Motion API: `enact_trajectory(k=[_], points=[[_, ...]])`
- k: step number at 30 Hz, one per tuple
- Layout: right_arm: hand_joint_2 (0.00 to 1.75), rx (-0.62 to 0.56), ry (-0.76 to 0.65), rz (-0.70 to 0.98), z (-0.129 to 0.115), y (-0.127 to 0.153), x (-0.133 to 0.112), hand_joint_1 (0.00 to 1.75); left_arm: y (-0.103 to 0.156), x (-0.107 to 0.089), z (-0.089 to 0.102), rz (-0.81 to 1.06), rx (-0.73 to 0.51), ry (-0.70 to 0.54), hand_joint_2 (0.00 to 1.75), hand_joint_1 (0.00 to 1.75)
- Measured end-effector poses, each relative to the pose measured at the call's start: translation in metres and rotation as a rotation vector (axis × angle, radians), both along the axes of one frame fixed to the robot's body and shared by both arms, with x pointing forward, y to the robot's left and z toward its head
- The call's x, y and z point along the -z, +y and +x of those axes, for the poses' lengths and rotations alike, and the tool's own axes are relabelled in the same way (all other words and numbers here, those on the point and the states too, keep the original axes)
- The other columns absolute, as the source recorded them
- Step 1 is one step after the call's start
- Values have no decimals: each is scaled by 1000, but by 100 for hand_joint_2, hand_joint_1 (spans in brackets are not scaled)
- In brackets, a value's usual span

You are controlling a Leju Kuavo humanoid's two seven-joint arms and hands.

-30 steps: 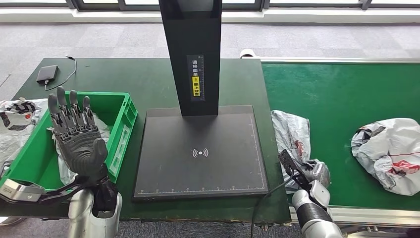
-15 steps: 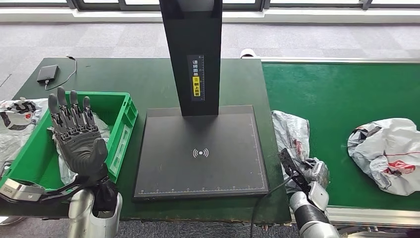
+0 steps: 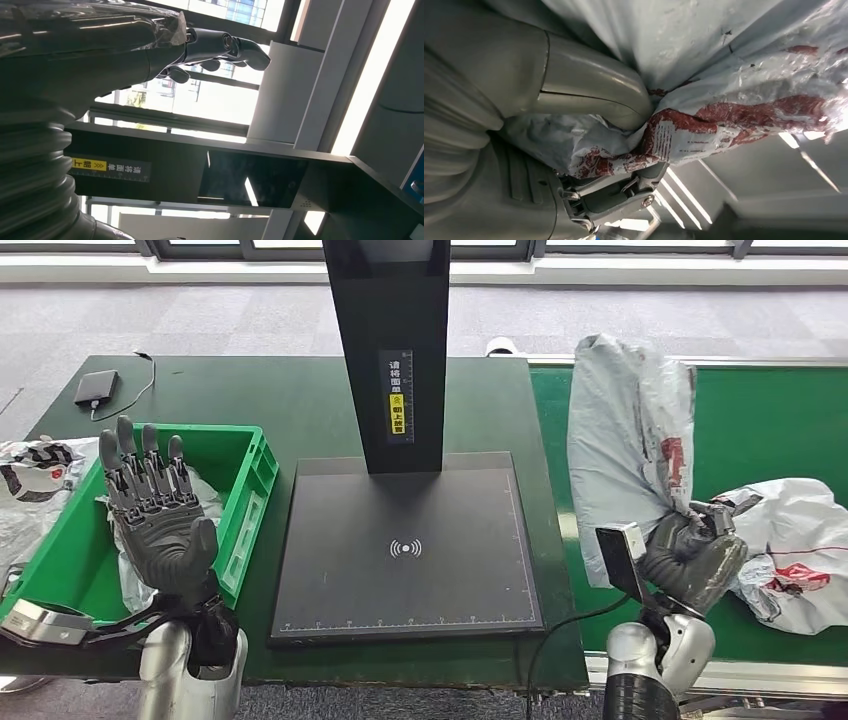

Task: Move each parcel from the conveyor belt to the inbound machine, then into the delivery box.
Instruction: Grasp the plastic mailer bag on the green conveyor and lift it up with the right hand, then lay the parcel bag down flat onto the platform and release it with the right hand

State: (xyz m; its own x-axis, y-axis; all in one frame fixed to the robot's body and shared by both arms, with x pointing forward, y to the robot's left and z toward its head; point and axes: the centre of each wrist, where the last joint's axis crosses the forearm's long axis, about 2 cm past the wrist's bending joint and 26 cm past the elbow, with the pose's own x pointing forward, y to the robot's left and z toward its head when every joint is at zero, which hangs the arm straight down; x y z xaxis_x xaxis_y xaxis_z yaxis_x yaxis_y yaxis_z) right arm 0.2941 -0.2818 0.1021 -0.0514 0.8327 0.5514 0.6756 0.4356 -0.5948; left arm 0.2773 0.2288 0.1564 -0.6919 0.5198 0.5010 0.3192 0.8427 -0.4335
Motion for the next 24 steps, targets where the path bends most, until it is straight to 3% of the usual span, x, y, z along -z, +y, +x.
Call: enact_trajectory(k=[5,13,24], points=[[175,-10,-155,-51,0,1,-38,175,0,1,0,3,1,4,175,0],[175,-90,-237,-33,5,16,-56,175,0,1,0,-1,3,3,175,0],[175,-634,-75,132,12,92,-43,175,-1,2,0,15,21,1,175,0]])
